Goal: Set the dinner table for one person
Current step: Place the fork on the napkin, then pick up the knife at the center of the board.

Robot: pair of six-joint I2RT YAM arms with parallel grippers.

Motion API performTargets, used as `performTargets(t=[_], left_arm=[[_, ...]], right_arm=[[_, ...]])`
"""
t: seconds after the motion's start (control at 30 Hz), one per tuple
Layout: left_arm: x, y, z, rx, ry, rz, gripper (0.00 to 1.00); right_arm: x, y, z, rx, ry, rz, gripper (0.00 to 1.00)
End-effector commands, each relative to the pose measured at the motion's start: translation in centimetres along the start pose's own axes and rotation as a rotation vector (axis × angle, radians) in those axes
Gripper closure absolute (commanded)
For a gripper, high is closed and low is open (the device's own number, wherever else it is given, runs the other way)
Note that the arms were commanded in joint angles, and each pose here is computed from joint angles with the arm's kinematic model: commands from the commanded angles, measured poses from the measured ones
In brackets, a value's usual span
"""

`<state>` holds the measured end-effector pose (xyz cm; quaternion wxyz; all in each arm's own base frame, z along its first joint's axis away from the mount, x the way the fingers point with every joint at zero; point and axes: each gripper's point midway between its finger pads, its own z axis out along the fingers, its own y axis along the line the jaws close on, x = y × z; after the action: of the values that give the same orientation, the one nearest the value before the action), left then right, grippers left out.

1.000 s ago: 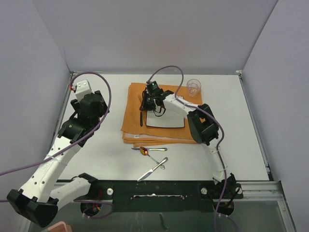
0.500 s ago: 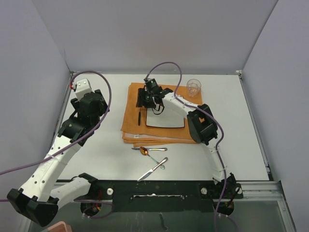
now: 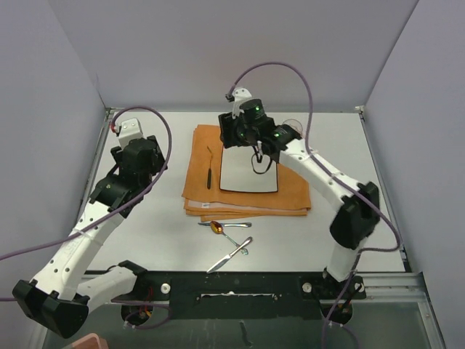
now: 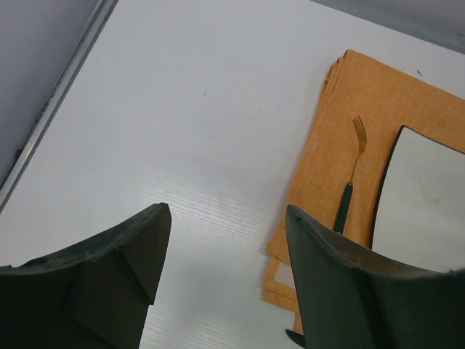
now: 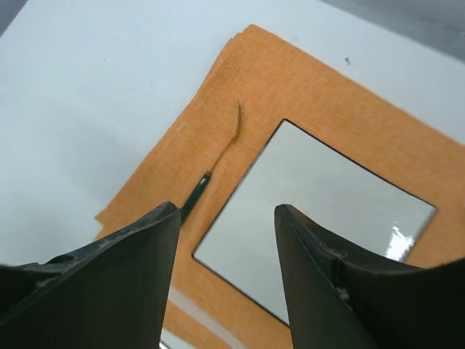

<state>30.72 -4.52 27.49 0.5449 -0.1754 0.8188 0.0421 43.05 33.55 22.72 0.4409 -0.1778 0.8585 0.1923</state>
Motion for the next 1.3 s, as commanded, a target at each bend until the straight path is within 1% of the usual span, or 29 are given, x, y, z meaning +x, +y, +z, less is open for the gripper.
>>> performTargets(t=[0.0,0.03,0.1,0.17,0.23,0.3,0.33,0.43,0.5,0.57,0.7,0.83,0.93,1.07,1.17,1.27], left_arm=[[-0.6,-2.4,0.2,0.103,0.021,0.018,0.37],[-0.2,-2.9,0.3,0.124,0.036,0.022,0.37],[0.3,-3.5,0.4,0.148,0.055,0.016,0.37],[0.5,-3.7,0.4,0.156,0.062,0.014,0.37],[0.6,-4.1,0.5,0.173,0.071,0.016,0.37],[1.3,-5.1,0.6,0.215,0.101,0.019,0.37],[1.9,-5.8,0.6,0.242,0.128,0.011,0.37],[4.6,-9.0,0.2,0.395,0.239,-0.015,0.37],[6.7,-10.7,-0.4,0.441,0.316,-0.043,0.36],[9.1,-13.2,-2.1,0.520,0.367,-0.012,0.35],[14.4,-17.5,-6.8,0.646,0.421,0.199,0.34],[19.4,-19.6,-11.7,0.745,0.479,0.388,0.34],[21.5,-19.4,-14.9,0.808,0.483,0.497,0.34],[23.6,-16.8,-16.9,0.800,0.530,0.578,0.35],[25.1,-14.2,-17.6,0.773,0.555,0.644,0.36],[27.0,-11.4,-18.0,0.714,0.597,0.702,0.36]], right_arm=[[2.3,2.5,-9.4,-0.013,-0.021,-0.408,0.47],[4.8,2.7,-10.6,0.010,0.009,-0.484,0.49],[9.8,3.9,-13.3,-0.006,0.060,-0.618,0.54],[13.7,4.1,-15.6,-0.038,0.115,-0.702,0.55],[15.9,3.6,-17.7,-0.034,0.153,-0.722,0.55],[16.7,2.7,-19.7,-0.015,0.164,-0.680,0.55],[16.6,2.3,-20.6,-0.009,0.153,-0.659,0.54],[15.8,1.0,-22.5,0.033,0.089,-0.604,0.52],[14.6,0.4,-23.6,0.059,0.040,-0.587,0.52],[13.7,-0.2,-24.1,0.095,0.015,-0.581,0.52],[12.5,-0.9,-24.8,0.146,-0.010,-0.583,0.52],[11.1,-1.3,-25.4,0.178,-0.055,-0.578,0.52],[10.2,-1.7,-25.9,0.207,-0.082,-0.583,0.52],[8.0,-3.2,-27.6,0.293,-0.151,-0.556,0.53],[5.5,-4.5,-29.7,0.350,-0.249,-0.477,0.56],[2.8,-6.1,-32.5,0.416,-0.373,-0.351,0.61]])
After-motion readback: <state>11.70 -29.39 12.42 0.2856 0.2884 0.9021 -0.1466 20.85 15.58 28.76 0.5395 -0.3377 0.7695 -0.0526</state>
